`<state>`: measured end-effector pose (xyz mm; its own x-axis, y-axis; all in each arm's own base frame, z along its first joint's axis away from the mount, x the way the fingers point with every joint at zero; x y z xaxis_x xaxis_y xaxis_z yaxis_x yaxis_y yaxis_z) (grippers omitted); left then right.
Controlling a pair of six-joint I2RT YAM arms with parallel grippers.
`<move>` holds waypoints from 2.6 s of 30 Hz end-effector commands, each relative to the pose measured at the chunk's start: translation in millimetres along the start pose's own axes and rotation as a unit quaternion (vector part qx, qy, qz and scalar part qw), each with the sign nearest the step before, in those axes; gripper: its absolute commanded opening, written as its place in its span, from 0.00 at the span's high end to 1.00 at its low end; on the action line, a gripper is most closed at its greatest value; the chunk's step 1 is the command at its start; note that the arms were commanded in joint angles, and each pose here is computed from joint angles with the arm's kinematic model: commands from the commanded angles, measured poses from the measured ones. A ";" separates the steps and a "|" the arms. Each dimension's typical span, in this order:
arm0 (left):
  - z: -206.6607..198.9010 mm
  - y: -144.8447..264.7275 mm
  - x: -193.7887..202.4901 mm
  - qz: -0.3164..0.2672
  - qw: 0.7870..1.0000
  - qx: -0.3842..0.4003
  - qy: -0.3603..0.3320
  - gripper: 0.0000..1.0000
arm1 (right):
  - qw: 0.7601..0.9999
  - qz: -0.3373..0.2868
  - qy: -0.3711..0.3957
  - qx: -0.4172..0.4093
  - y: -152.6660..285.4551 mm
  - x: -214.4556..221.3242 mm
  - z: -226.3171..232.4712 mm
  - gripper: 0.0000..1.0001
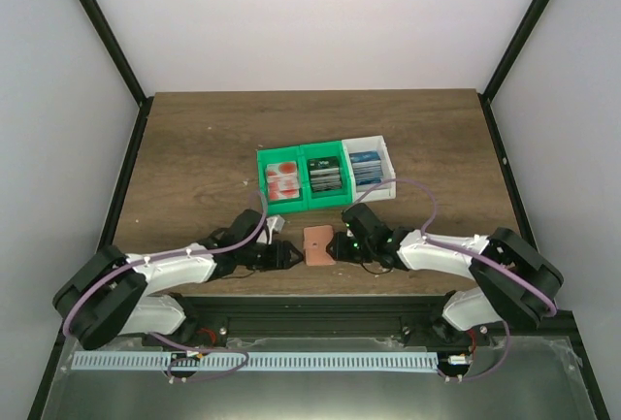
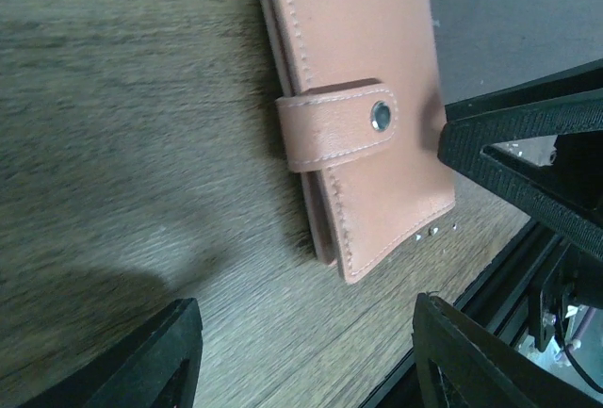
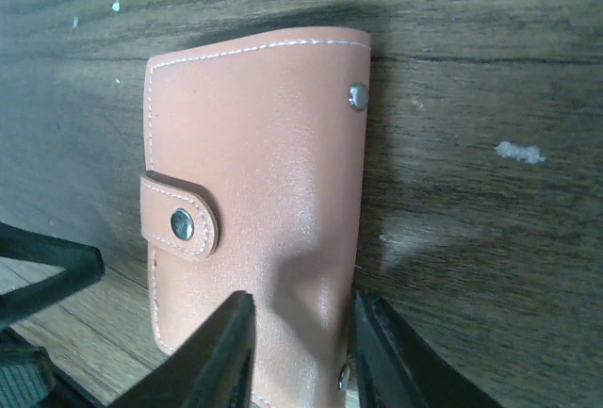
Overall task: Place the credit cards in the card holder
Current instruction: Open the card holder at the center of the board.
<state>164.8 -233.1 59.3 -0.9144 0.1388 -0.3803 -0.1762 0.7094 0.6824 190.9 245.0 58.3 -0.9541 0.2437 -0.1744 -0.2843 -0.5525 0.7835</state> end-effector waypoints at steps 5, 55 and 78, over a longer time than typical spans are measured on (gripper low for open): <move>-19.1 -6.5 -24.2 -0.014 0.999 0.024 -0.039 0.40 | 0.999 -0.004 0.035 -0.004 -1.3 -4.4 7.9 0.63; -6.8 -36.5 -53.6 0.045 0.919 -0.364 -0.143 0.67 | 0.997 0.031 0.014 -0.064 -3.9 0.4 1.9 0.99; 13.6 -5.9 -58.7 0.020 0.927 -0.360 -0.100 0.79 | 0.999 0.023 0.001 -0.024 -6.8 -2.5 -9.5 0.99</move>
<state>224.9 -243.7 61.1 -0.8517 0.3534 -0.3871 -0.3919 0.0610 0.9180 193.6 246.1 50.8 -0.9686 0.2051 -0.1403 -0.2406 -0.6328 0.7360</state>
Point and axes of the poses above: each gripper's point midway between its finger pads, its own y axis back along the fingers, its own z axis along the line the jaws close on, x = y × z, the point moved 3 cm from there along y, back along the fingers, and after that the axes turned 12 degrees about -y, right-handed, at the moved point
